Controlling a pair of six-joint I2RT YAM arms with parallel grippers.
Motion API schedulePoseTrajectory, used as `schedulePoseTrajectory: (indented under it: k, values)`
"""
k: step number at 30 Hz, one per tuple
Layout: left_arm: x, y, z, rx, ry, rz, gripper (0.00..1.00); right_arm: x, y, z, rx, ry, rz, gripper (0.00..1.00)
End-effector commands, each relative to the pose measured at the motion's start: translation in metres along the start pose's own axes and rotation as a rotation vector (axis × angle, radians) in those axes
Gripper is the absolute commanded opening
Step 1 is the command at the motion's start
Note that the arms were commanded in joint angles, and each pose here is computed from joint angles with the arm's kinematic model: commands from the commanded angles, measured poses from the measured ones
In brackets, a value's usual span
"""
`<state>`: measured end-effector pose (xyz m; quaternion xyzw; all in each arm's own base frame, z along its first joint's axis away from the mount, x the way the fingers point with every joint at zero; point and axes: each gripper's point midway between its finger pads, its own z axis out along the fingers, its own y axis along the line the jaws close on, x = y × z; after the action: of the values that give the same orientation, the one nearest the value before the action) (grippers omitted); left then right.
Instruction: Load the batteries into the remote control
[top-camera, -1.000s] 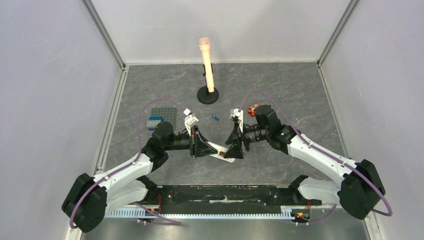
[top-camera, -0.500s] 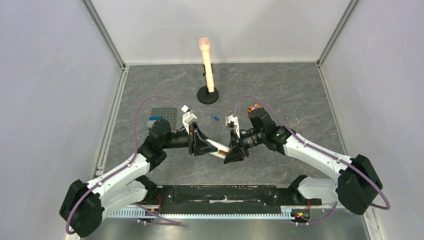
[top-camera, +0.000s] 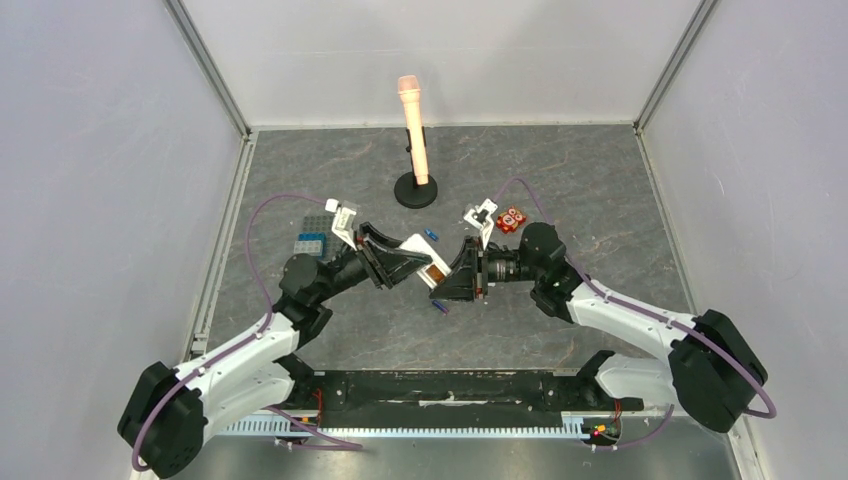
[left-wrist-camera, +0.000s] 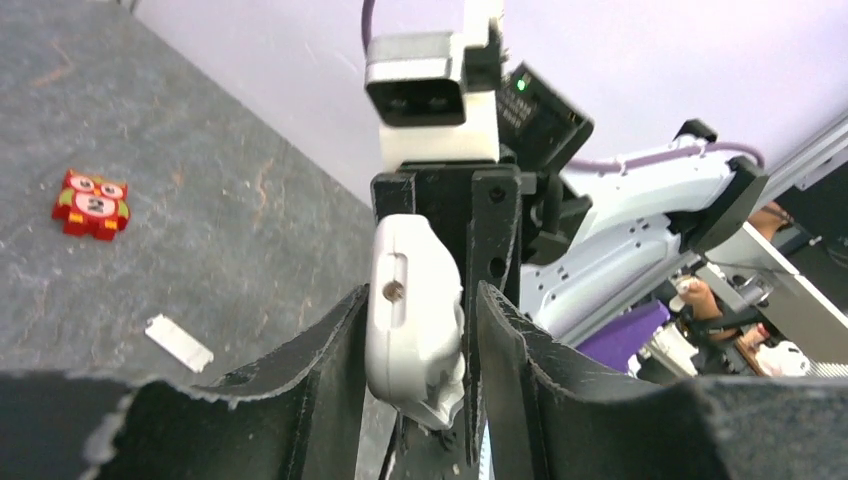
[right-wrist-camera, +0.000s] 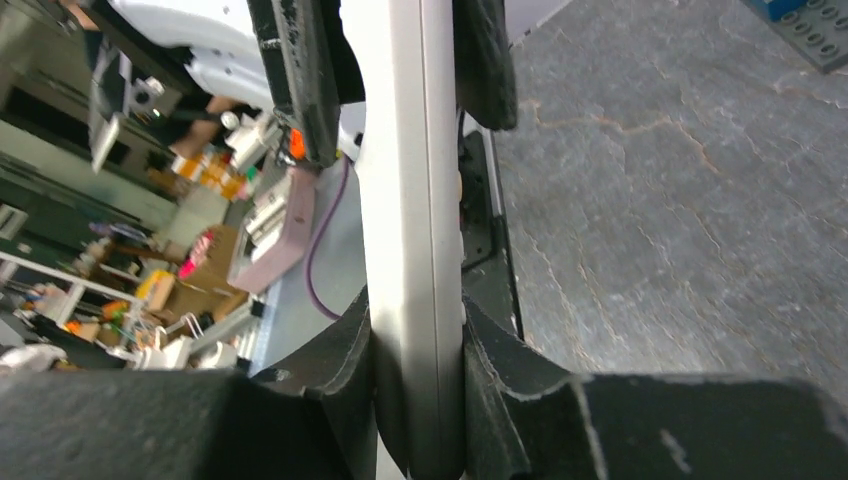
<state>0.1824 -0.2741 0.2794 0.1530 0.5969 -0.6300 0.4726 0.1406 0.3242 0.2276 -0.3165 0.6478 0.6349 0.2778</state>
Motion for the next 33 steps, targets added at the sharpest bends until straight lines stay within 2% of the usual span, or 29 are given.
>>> schedulePoseTrajectory:
  k: [1,7,14,20,22,23,24,25,26,27,29,31,33]
  values:
    - [-0.045,-0.023,0.003,0.053,-0.186,0.039,0.48,-0.04,0.027,0.003,-0.107,-0.181,0.026,0.06]
    - [-0.049,-0.021,0.004,0.052,-0.215,0.038,0.48,-0.047,0.028,0.005,-0.135,-0.224,0.086,0.07]
    - [-0.044,-0.016,0.009,0.049,-0.206,0.016,0.47,-0.043,0.028,0.01,-0.146,-0.211,0.115,0.08]
    - [-0.051,-0.006,0.004,-0.005,-0.268,0.009,0.47,-0.038,0.024,0.011,-0.138,-0.201,0.131,0.08]
    - [-0.053,-0.006,0.003,-0.008,-0.276,0.015,0.41,-0.037,0.024,0.011,-0.136,-0.2,0.135,0.08]
    - [-0.052,-0.006,0.004,-0.009,-0.272,0.015,0.34,-0.037,0.023,0.012,-0.135,-0.2,0.137,0.08]
    - [-0.051,-0.006,0.004,-0.006,-0.266,0.017,0.27,-0.037,0.023,0.012,-0.133,-0.199,0.14,0.09]
    - [-0.049,-0.007,0.004,-0.001,-0.255,0.021,0.13,-0.037,0.022,0.012,-0.132,-0.198,0.142,0.1]
    - [-0.048,-0.006,0.005,0.001,-0.246,0.023,0.04,-0.037,0.021,0.013,-0.128,-0.195,0.149,0.12]
    - [-0.047,-0.006,0.005,-0.002,-0.242,0.027,0.02,-0.036,0.019,0.014,-0.119,-0.19,0.153,0.21]
    - [-0.046,-0.002,0.003,-0.033,-0.232,0.044,0.02,-0.034,0.012,0.016,-0.084,-0.168,0.142,0.38]
    - [-0.046,0.015,0.0,-0.145,-0.213,0.066,0.02,-0.032,-0.003,0.017,0.003,-0.151,0.125,0.58]
    - [-0.043,0.04,-0.01,-0.318,-0.173,0.102,0.02,-0.034,-0.021,0.013,0.135,-0.141,0.061,0.68]
